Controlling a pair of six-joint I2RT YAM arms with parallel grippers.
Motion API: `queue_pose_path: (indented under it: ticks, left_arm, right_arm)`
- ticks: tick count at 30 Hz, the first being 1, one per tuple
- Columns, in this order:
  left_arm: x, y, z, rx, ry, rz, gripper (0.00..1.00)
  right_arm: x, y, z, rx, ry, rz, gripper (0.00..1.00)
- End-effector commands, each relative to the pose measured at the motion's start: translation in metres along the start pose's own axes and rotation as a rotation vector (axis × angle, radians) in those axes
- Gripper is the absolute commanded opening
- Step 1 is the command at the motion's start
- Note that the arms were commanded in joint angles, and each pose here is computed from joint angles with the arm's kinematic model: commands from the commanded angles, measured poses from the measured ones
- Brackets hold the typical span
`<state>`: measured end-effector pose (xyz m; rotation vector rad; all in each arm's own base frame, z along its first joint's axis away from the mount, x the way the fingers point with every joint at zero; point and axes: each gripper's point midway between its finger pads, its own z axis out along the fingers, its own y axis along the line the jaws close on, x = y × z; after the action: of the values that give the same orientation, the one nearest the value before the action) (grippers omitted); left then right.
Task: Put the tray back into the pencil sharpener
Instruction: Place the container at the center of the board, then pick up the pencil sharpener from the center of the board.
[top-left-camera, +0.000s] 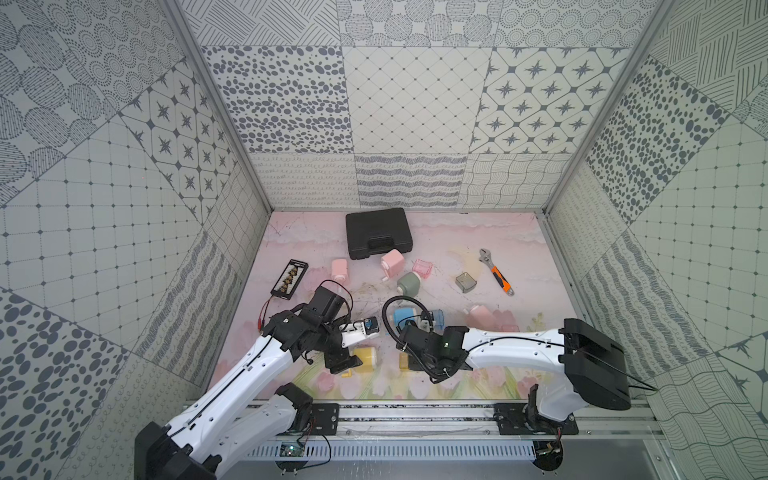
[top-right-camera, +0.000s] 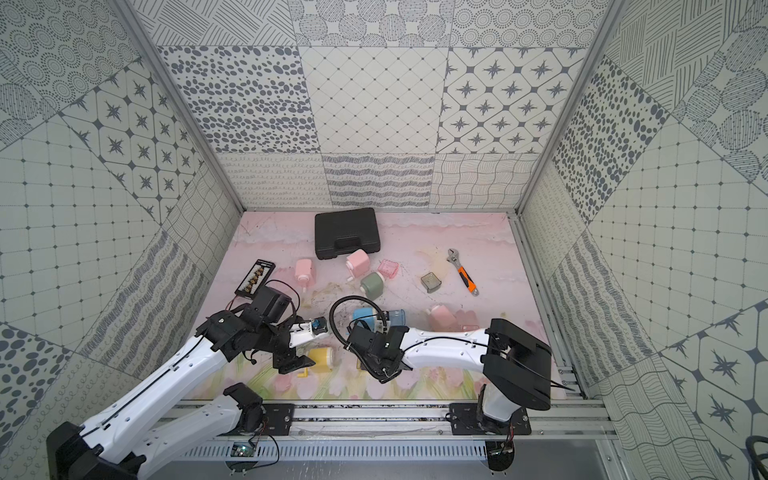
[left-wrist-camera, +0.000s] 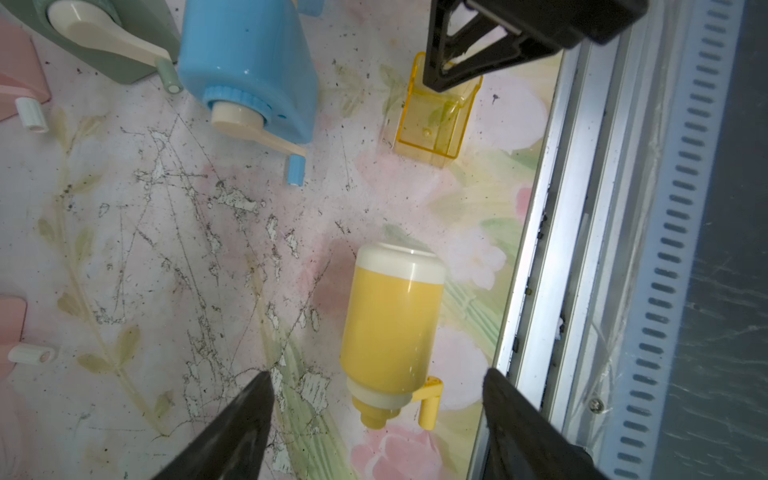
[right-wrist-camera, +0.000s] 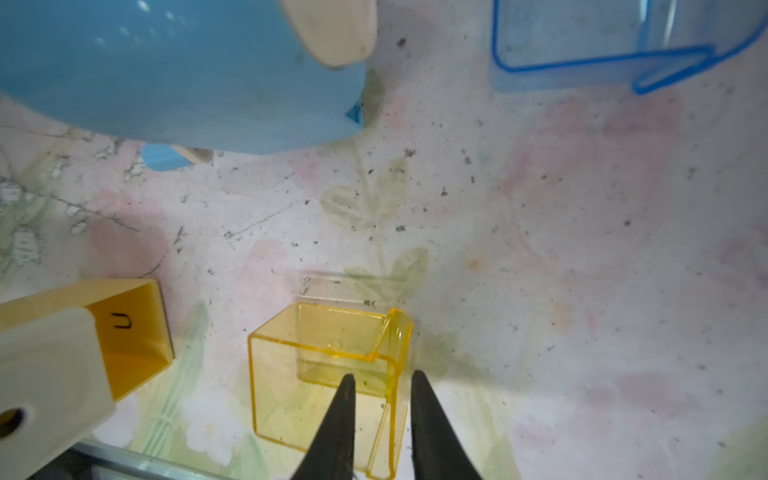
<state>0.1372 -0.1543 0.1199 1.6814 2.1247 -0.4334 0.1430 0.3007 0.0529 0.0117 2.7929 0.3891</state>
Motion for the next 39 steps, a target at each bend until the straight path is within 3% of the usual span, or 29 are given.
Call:
queue_pose_path:
  ticks: [1, 12, 21, 32, 39]
  left_arm:
    - [0.009, 0.001, 0.012, 0.013, 0.058, 0.057, 0.79]
    - [0.017, 0.004, 0.041, 0.038, 0.119, 0.146, 0.70]
    - [0.017, 0.000, 0.058, 0.085, 0.133, 0.174, 0.57]
    - [0.013, -0.001, 0.068, 0.096, 0.117, 0.188, 0.42]
    - [-0.007, -0.006, 0.072, 0.044, 0.031, 0.243, 0.33]
  right_arm:
    - [-0.008, 0.010, -0.008, -0.102, -0.061, 0.052, 0.30]
    - [-0.011, 0.000, -0.015, -0.251, -0.113, 0.157, 0.36]
    - [-0.008, 0.004, -0.013, -0.328, -0.047, 0.132, 0.39]
    - [-0.014, -0.007, -0.016, -0.341, -0.066, 0.121, 0.36]
    - [-0.015, -0.018, -0.018, -0.361, -0.039, 0.138, 0.35]
